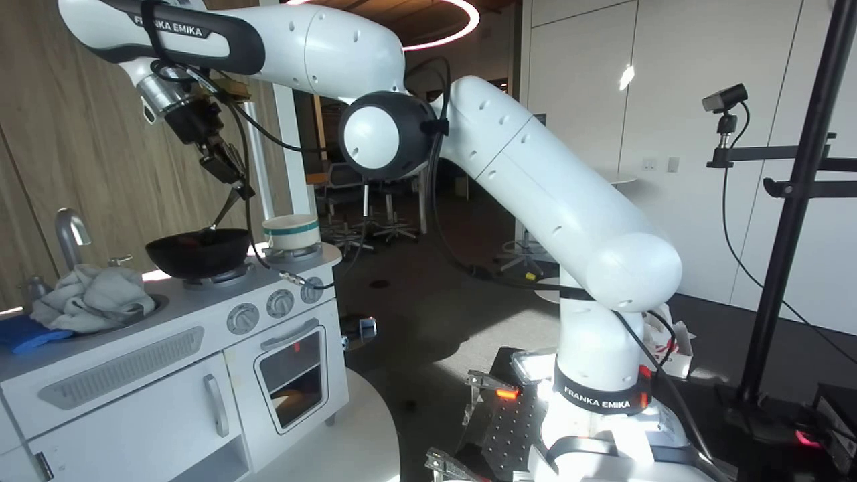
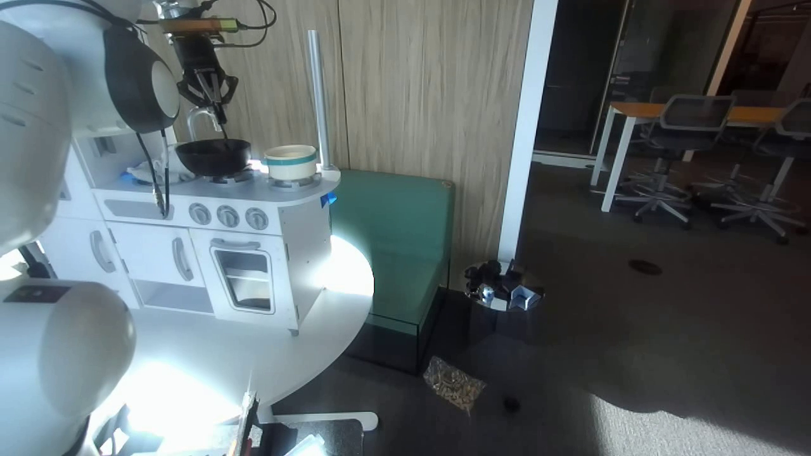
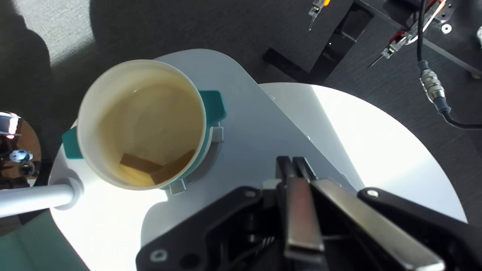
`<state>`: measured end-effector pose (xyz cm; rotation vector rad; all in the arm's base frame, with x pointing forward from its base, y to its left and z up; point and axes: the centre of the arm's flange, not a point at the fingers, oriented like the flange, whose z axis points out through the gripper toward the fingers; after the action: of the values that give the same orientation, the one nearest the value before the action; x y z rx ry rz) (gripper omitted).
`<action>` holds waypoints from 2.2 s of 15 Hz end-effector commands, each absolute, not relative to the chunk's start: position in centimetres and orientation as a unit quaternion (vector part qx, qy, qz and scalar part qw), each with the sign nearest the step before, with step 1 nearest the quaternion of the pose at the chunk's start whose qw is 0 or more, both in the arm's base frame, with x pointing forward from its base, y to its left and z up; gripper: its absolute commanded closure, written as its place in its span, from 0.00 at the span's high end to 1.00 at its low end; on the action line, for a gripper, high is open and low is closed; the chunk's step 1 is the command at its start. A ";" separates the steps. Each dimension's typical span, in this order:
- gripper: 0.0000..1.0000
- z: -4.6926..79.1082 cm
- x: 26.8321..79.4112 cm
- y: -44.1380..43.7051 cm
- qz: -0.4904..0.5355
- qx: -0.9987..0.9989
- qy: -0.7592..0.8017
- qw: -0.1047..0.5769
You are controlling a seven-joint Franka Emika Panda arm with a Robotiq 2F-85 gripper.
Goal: Pick the silver serving spoon from the sink and mix the contents of the black bowl
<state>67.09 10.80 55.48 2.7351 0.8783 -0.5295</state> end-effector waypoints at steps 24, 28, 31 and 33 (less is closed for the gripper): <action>0.01 60.6 64.3 29.7 -0.169 0.854 0.363 0.332; 0.01 62.5 63.7 31.3 -0.090 0.848 0.411 0.322; 0.01 62.9 63.6 31.3 -0.054 0.848 0.437 0.295; 0.01 62.5 64.2 30.4 -0.041 0.850 0.449 0.271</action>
<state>61.76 30.87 60.70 2.2509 1.1229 -0.1655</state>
